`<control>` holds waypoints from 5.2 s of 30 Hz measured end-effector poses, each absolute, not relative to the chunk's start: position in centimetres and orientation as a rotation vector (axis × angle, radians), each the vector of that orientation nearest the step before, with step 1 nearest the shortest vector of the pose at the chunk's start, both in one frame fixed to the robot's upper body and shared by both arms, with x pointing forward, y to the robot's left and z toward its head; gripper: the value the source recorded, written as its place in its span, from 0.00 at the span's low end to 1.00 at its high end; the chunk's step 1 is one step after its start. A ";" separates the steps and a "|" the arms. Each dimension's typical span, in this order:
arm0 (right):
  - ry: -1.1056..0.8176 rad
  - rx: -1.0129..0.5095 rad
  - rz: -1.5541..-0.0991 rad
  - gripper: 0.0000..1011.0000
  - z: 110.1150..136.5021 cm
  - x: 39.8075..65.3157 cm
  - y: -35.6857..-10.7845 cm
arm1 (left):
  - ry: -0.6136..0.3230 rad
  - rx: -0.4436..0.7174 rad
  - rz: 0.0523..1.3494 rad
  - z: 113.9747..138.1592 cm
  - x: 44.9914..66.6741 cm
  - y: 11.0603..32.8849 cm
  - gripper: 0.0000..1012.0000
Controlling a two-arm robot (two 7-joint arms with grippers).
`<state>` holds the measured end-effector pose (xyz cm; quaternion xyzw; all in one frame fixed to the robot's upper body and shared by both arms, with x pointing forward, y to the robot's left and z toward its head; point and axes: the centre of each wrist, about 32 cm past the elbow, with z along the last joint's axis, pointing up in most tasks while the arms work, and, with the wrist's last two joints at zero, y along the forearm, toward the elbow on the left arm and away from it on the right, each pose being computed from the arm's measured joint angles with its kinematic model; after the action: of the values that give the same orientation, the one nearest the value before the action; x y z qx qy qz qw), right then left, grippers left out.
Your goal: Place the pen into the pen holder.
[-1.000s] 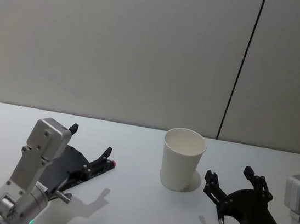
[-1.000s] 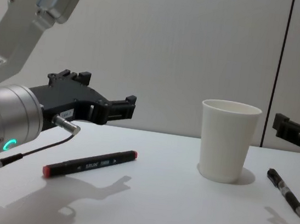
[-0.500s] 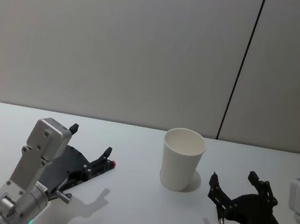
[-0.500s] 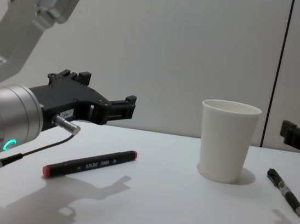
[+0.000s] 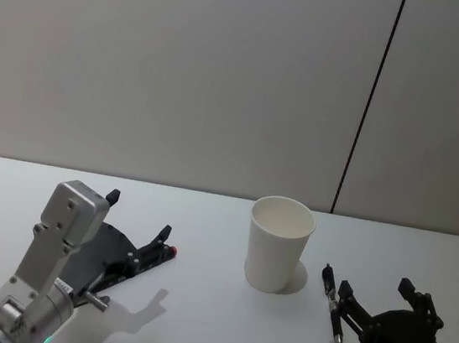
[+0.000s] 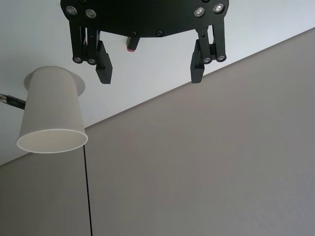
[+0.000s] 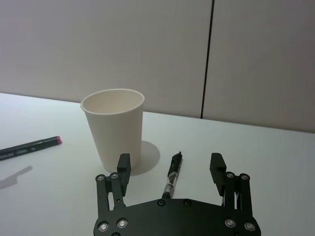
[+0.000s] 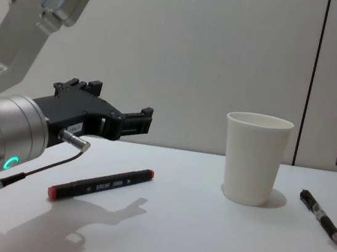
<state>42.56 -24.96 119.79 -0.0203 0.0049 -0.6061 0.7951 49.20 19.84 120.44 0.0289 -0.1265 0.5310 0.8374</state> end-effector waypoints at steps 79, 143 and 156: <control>0.238 -0.306 -1.528 0.99 119.7 50.8 -17.9 | -0.268 0.061 1.124 120.4 49.2 19.8 0.99; 0.268 -0.300 -1.536 0.14 119.5 51.3 -18.1 | -0.268 0.061 1.124 120.4 49.2 19.8 0.99; 0.189 -0.150 -1.502 0.14 119.8 51.4 -19.3 | -0.268 0.061 1.124 120.4 49.2 19.8 0.99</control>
<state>51.38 -19.28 119.84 -0.0681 0.0858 -0.6807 0.7243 49.20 19.84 120.44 0.0289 -0.1264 0.5311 0.8374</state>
